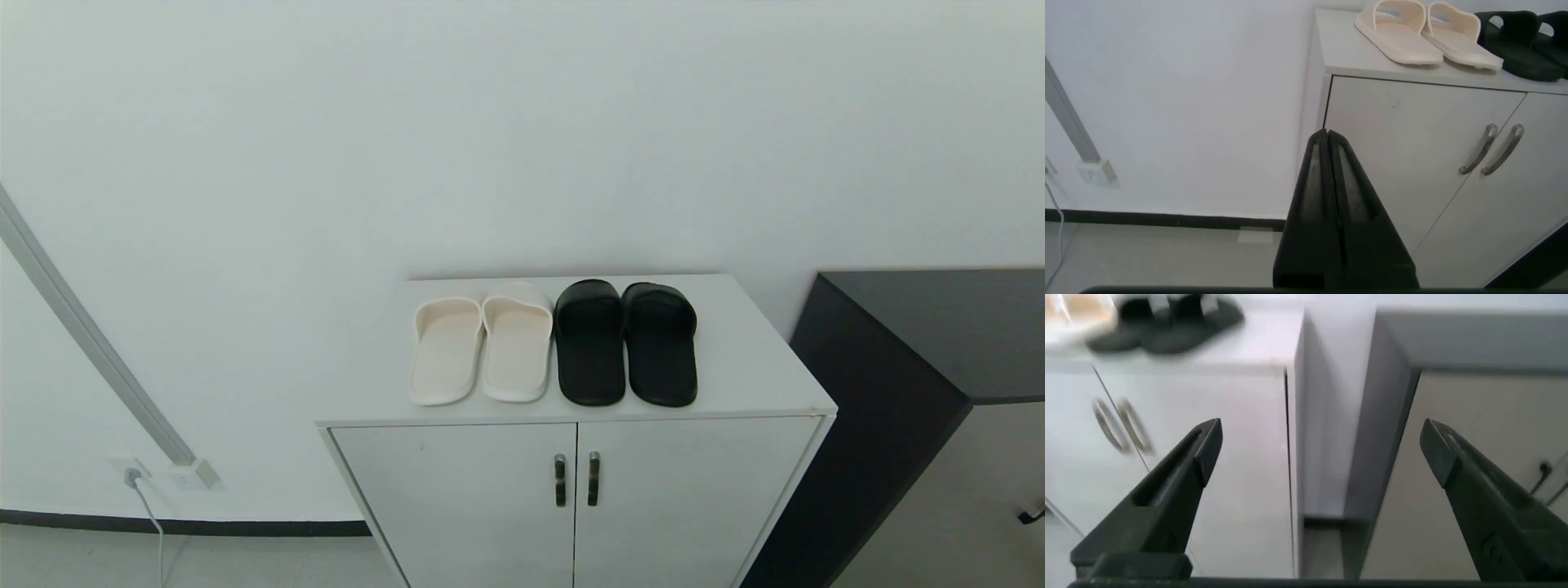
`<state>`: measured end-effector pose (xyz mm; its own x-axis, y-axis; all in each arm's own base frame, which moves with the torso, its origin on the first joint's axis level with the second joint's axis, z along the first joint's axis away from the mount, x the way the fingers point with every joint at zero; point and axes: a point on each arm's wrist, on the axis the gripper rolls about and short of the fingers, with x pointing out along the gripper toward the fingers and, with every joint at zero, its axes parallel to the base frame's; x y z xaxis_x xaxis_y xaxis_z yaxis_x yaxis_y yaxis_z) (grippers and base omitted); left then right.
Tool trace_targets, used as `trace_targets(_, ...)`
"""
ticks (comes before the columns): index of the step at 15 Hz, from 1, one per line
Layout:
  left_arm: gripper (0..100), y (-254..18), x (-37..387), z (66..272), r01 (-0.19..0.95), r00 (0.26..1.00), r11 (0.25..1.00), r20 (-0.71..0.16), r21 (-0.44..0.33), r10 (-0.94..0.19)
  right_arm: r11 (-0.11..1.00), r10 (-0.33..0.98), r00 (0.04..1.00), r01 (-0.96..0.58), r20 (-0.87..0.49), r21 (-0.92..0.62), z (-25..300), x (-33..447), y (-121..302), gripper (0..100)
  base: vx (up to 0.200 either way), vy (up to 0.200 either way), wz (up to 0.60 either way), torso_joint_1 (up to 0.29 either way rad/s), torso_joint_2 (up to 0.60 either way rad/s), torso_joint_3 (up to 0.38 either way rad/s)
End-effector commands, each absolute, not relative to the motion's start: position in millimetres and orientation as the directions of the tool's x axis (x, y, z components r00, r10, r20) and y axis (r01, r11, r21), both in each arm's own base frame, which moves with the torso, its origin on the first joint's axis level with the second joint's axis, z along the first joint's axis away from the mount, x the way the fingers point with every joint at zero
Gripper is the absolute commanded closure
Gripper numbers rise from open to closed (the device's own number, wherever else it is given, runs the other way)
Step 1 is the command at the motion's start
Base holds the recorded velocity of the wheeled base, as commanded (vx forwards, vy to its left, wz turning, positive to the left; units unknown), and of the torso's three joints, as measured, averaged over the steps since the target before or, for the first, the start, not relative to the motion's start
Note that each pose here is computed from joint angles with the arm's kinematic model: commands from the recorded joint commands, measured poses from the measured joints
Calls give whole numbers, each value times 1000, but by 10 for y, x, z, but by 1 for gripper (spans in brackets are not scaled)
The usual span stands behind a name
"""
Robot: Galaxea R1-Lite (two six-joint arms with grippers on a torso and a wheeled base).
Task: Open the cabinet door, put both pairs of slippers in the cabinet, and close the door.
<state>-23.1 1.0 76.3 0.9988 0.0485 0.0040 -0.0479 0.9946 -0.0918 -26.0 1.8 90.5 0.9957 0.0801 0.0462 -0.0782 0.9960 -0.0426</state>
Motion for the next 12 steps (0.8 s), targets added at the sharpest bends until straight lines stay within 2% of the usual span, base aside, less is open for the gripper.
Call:
trace_targets(1,100,11,-231,763,-50,999,994,3,-92,51,996,89,995,-90,41,16,1542,-197,19,0,0,0,0,0,0,0)
trace_targets(4,100,10,-231,763,-49,999,995,3,-92,49,979,204,962,-197,-184,55,1458,155,45,0,0,0,0,0,0,0)
trace_targets(9,100,10,-231,763,-49,999,995,3,-92,49,949,316,925,-304,-210,86,1737,785,123,0,0,0,0,0,0,0)
trace_targets(12,100,10,-231,763,-49,999,995,3,-92,49,907,421,883,-406,-209,110,1942,1162,330,0,0,0,0,0,0,0)
